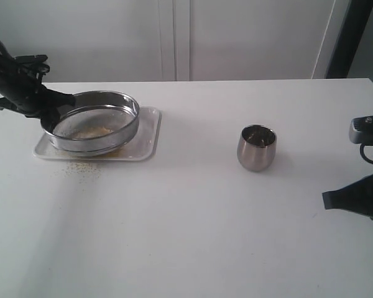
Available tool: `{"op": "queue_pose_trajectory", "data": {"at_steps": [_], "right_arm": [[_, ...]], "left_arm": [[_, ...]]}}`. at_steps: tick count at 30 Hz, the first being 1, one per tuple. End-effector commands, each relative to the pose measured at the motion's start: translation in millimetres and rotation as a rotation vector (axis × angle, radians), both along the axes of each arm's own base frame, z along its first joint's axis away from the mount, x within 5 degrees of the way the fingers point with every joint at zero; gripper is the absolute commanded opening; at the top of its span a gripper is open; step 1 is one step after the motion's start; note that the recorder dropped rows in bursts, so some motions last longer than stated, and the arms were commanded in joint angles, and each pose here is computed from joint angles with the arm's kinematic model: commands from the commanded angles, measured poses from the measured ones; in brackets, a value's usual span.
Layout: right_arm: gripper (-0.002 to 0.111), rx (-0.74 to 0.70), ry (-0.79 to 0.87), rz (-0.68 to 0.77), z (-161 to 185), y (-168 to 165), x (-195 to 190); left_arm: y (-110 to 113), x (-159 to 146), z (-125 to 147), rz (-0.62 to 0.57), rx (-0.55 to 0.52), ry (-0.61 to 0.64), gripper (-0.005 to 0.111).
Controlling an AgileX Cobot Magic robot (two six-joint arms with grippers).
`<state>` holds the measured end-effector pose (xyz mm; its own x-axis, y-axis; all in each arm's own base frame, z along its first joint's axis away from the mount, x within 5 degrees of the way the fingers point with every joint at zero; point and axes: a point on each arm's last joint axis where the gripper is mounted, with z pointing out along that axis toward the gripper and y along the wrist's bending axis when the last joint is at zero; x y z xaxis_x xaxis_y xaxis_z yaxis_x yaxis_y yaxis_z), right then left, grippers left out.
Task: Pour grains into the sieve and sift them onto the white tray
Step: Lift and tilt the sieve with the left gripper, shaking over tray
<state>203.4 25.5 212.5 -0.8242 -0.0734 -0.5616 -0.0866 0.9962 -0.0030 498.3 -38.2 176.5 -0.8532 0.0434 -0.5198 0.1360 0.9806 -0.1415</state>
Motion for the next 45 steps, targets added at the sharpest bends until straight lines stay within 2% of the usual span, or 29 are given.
{"op": "queue_pose_trajectory", "data": {"at_steps": [1, 4, 6, 7, 8, 10, 12, 14, 15, 17, 19, 21, 23, 24, 26, 27, 28, 29, 30, 31, 32, 33, 35, 38, 40, 41, 43, 44, 45], "right_arm": [[0.0, 0.001, -0.012, -0.008, 1, -2, 0], [0.0, 0.001, -0.014, -0.008, 1, -2, 0], [0.0, 0.001, -0.014, -0.008, 1, -2, 0], [0.0, 0.001, -0.014, -0.008, 1, -2, 0], [0.0, 0.001, -0.014, -0.008, 1, -2, 0], [0.0, 0.001, -0.014, -0.008, 1, -2, 0], [0.0, 0.001, -0.014, -0.008, 1, -2, 0], [0.0, 0.001, -0.014, -0.008, 1, -2, 0], [0.0, 0.001, -0.014, -0.008, 1, -2, 0], [0.0, 0.001, -0.014, -0.008, 1, -2, 0], [0.0, 0.001, -0.014, -0.008, 1, -2, 0], [0.0, 0.001, -0.014, -0.008, 1, -2, 0], [0.0, 0.001, -0.014, -0.008, 1, -2, 0], [0.0, 0.001, -0.014, -0.008, 1, -2, 0], [0.0, 0.001, -0.014, -0.008, 1, -2, 0], [0.0, 0.001, -0.014, -0.008, 1, -2, 0], [0.0, 0.001, -0.014, -0.008, 1, -2, 0], [0.0, 0.001, -0.014, -0.008, 1, -2, 0], [0.0, 0.001, -0.014, -0.008, 1, -2, 0], [0.0, 0.001, -0.014, -0.008, 1, -2, 0], [0.0, 0.001, -0.014, -0.008, 1, -2, 0], [0.0, 0.001, -0.014, -0.008, 1, -2, 0], [0.0, 0.001, -0.014, -0.008, 1, -2, 0], [0.0, 0.001, -0.014, -0.008, 1, -2, 0], [0.0, 0.001, -0.014, -0.008, 1, -2, 0], [0.0, 0.001, -0.014, -0.008, 1, -2, 0], [0.0, 0.001, -0.014, -0.008, 1, -2, 0], [0.0, 0.001, -0.014, -0.008, 1, -2, 0], [0.0, 0.001, -0.014, -0.008, 1, -2, 0]], "left_arm": [[-2, 0, 29, 0.008, -0.054, 0.003, 0.0], [1, 0, 42, 0.012, -0.051, -0.036, 0.0], [12, 0, 43, 0.043, -0.075, -0.035, 0.0], [19, 1, 44, 0.073, -0.126, -0.028, 0.0], [18, 0, 44, 0.062, -0.147, -0.027, 0.0], [-1, -1, 44, -0.019, -0.12, -0.04, 0.0], [-8, 0, 44, -0.044, -0.094, -0.054, 0.0], [17, 2, 45, 0.096, -0.149, -0.038, 0.0], [22, 1, 44, 0.116, -0.158, -0.023, 0.0], [12, -1, 43, 0.009, -0.107, -0.027, 0.0], [5, -1, 43, -0.038, -0.071, -0.035, 0.0], [13, 1, 43, 0.041, -0.067, -0.05, 0.0], [22, 3, 43, 0.164, -0.141, -0.032, 0.0], [20, 3, 40, 0.175, -0.169, -0.017, 0.0], [-1, 1, 38, 0.053, -0.13, -0.016, 0.0], [-11, 0, 36, -0.026, -0.069, -0.026, 0.0], [-17, -1, 35, -0.082, -0.011, -0.033, 0.0], [-14, -1, 34, -0.078, 0.038, -0.035, 0.0], [-7, 1, 34, -0.031, 0.061, -0.038, 0.0], [6, 2, 34, 0.065, 0.039, -0.029, 0.0], [19, 2, 34, 0.162, -0.011, -0.01, 0.0], [25, 2, 33, 0.208, -0.051, 0.005, 0.0], [22, 2, 31, 0.163, -0.064, 0.01, 0.0], [-6, 0, 30, -0.004, -0.015, -0.006, 0.0], [-6, 1, 30, -0.031, 0.034, -0.02, 0.0], [3, 2, 30, 0.056, -0.002, -0.017, 0.0], [18, 4, 31, 0.252, -0.139, 0.016, 0.0], [17, 4, 30, 0.253, -0.179, 0.024, 0.0], [12, 4, 30, 0.205, -0.186, 0.016, 0.0]]}}
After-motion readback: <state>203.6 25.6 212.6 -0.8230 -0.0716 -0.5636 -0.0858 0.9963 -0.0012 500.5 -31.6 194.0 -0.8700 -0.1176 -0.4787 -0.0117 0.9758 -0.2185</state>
